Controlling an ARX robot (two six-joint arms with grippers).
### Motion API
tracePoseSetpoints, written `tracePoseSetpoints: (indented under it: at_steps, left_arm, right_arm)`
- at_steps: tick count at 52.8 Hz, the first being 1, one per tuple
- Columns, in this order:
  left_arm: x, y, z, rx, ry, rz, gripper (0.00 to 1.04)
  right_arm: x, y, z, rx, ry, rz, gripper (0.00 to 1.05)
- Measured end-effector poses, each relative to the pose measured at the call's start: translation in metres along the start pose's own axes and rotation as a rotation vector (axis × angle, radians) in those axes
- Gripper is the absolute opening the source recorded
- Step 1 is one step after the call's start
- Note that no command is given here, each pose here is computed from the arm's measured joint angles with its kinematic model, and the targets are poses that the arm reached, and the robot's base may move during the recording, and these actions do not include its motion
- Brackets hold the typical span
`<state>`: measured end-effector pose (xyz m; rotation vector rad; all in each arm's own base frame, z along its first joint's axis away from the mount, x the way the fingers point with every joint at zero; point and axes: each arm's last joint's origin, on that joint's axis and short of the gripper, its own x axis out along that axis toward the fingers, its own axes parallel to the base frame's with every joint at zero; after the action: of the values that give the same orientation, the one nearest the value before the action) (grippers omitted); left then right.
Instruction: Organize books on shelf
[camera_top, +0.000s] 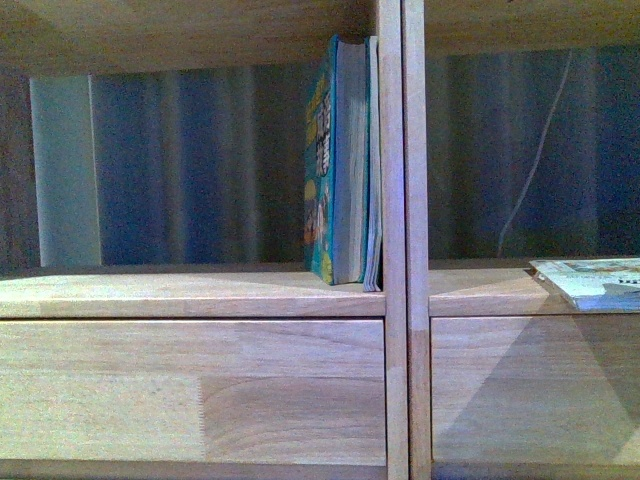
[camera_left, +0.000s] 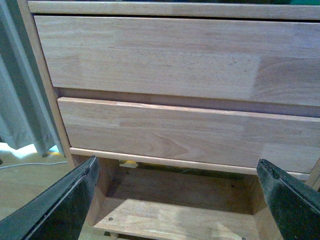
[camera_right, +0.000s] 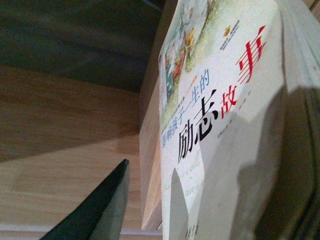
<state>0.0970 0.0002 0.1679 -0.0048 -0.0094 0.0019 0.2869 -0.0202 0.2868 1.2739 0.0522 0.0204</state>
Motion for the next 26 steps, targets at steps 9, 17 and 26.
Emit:
tracePoseSetpoints:
  at_steps: [9, 17, 26]
  left_arm:
    - [0.000, 0.000, 0.000, 0.000, 0.000, 0.000, 0.97]
    - [0.000, 0.000, 0.000, 0.000, 0.000, 0.000, 0.97]
    - [0.010, 0.009, 0.007, 0.029, 0.084, -0.363, 0.97]
  right_arm:
    - [0.000, -0.003, -0.002, -0.002, -0.002, -0.001, 0.29]
    - [-0.006, -0.010, 0.005, -0.003, -0.008, 0.000, 0.09]
    - [-0.030, -0.003, 0.021, -0.040, -0.011, 0.089, 0.07]
